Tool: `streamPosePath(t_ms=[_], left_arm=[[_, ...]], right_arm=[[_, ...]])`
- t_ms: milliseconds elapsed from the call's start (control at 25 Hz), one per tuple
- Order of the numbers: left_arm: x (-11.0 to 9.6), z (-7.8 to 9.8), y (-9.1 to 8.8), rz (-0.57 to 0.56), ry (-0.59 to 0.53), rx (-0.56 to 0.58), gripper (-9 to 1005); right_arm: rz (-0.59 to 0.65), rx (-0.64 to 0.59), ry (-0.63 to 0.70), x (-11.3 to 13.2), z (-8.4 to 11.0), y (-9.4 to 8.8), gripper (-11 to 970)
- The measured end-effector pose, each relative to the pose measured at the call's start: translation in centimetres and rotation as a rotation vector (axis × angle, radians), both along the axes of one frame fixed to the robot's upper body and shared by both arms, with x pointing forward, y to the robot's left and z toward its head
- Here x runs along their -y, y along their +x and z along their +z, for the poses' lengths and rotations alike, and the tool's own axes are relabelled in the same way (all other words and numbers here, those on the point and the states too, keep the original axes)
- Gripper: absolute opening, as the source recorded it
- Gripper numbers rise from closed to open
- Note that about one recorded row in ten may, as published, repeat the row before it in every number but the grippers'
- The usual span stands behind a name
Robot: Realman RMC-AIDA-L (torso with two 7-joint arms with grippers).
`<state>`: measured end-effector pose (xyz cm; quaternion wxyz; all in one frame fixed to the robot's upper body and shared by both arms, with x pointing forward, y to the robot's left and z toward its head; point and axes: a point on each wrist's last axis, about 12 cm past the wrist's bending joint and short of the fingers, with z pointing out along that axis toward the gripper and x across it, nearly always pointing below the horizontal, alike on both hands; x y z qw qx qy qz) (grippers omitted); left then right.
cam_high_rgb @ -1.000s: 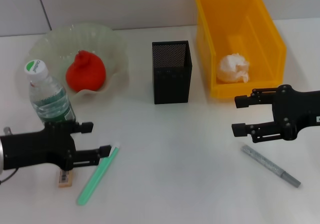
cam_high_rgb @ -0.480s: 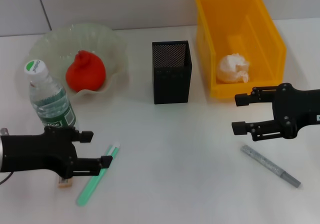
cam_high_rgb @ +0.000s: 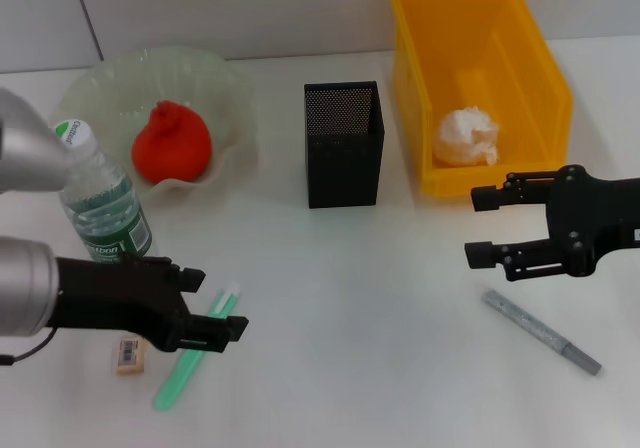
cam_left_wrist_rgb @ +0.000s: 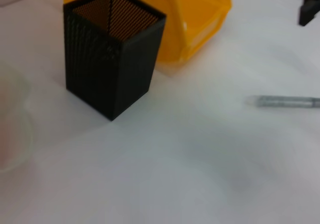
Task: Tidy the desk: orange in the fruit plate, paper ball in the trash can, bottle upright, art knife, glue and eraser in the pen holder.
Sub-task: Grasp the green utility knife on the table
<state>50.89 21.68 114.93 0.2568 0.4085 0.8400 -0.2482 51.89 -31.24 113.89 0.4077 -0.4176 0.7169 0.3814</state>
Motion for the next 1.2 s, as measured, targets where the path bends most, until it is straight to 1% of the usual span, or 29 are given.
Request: streamPosePath(t_ms=[80,160,240,320,440,760,880,1200], left_arm=[[0.0,0.0,0.0,0.000,0.000,0.000,801],[1.1,0.3,0.8,0.028,0.054,-0.029,801],[1.3,0.4,0.9,0.036,0.064,-0.034,801],[2.1,0.7,1.6,0.082,0.115,-0.060,801],[2.5,1.0,2.0,0.105,0.122,-0.071,801],[2.6,1.0,2.3,0.130,0.119,-0.071,801],[2.4,0.8,2.5,0.157,0.156,-0.082,801],[2.9,0.9,2.5,0.153,0.181,-0.090,801]], right_arm=[[-0.005,0.001,0.002,0.1,0.0,0.0,765],[-0.006,0.001,0.004,0.2,0.0,-0.1,765],[-0.007,0.001,0.005,0.2,0.0,-0.1,765],[-0.008,0.002,0.006,0.2,0.0,-0.1,765],[-0.007,0.006,0.006,0.2,0.0,-0.1,764],[0.005,0.017,0.019,-0.2,0.3,0.1,763],[0.007,0.029,0.019,-0.3,0.3,0.1,763],[0.008,0.034,0.018,-0.4,0.4,0.2,764]])
